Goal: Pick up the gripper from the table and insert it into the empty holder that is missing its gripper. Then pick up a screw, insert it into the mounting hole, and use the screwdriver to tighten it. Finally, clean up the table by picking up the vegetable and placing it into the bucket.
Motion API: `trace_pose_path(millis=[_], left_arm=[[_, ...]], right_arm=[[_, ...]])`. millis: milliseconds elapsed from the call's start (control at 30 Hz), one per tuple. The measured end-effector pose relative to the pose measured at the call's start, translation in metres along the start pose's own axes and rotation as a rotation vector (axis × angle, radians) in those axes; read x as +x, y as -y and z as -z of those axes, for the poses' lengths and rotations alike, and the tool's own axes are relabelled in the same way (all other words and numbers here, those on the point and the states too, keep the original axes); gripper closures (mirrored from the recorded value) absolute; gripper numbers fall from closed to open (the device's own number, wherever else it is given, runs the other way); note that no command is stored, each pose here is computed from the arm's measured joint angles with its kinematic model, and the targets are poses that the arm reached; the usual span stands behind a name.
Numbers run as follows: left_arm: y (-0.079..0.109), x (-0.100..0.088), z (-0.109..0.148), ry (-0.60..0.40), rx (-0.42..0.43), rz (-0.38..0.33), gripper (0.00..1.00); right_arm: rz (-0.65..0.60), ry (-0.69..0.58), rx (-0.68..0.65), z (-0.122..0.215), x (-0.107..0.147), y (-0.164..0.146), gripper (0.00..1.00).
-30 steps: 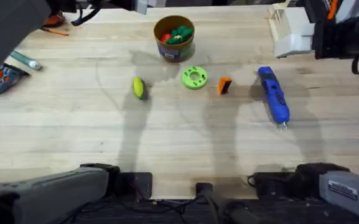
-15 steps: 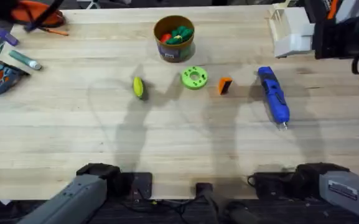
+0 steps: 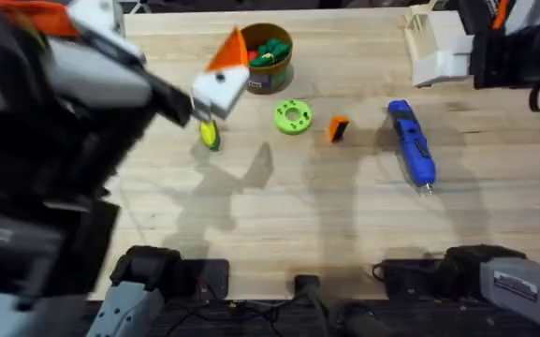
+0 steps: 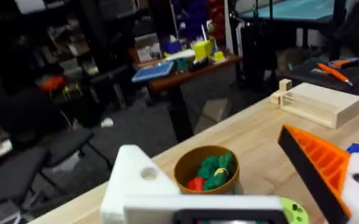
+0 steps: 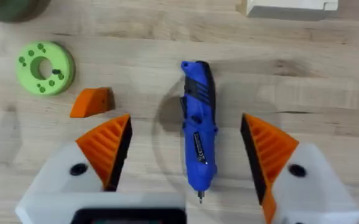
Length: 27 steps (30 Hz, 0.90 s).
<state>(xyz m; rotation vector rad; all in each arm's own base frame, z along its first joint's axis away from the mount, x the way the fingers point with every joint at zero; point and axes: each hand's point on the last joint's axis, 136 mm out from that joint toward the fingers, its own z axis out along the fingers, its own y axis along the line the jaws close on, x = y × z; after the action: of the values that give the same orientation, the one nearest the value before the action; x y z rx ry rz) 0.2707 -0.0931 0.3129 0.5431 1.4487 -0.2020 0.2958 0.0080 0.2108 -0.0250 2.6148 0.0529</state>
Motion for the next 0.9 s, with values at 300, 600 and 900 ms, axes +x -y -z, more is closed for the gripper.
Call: trace_pose_path(millis=[300,600,900], left_arm=[[0.006,0.053,0.024,0.054,-0.052,0.044,0.015],[0.014,0.055,0.047,0.148,-0.054,0.009,0.015],[0.029,0.093,0.051,0.122,-0.016,0.111,0.016]], right_arm=[[0.000,0.000,0.000,0.000,0.000,0.000,0.009],[0.000,0.000,0.000,0.000,0.000,0.000,0.008],[0.000,0.000,0.000,0.000,0.000,0.000,0.010]])
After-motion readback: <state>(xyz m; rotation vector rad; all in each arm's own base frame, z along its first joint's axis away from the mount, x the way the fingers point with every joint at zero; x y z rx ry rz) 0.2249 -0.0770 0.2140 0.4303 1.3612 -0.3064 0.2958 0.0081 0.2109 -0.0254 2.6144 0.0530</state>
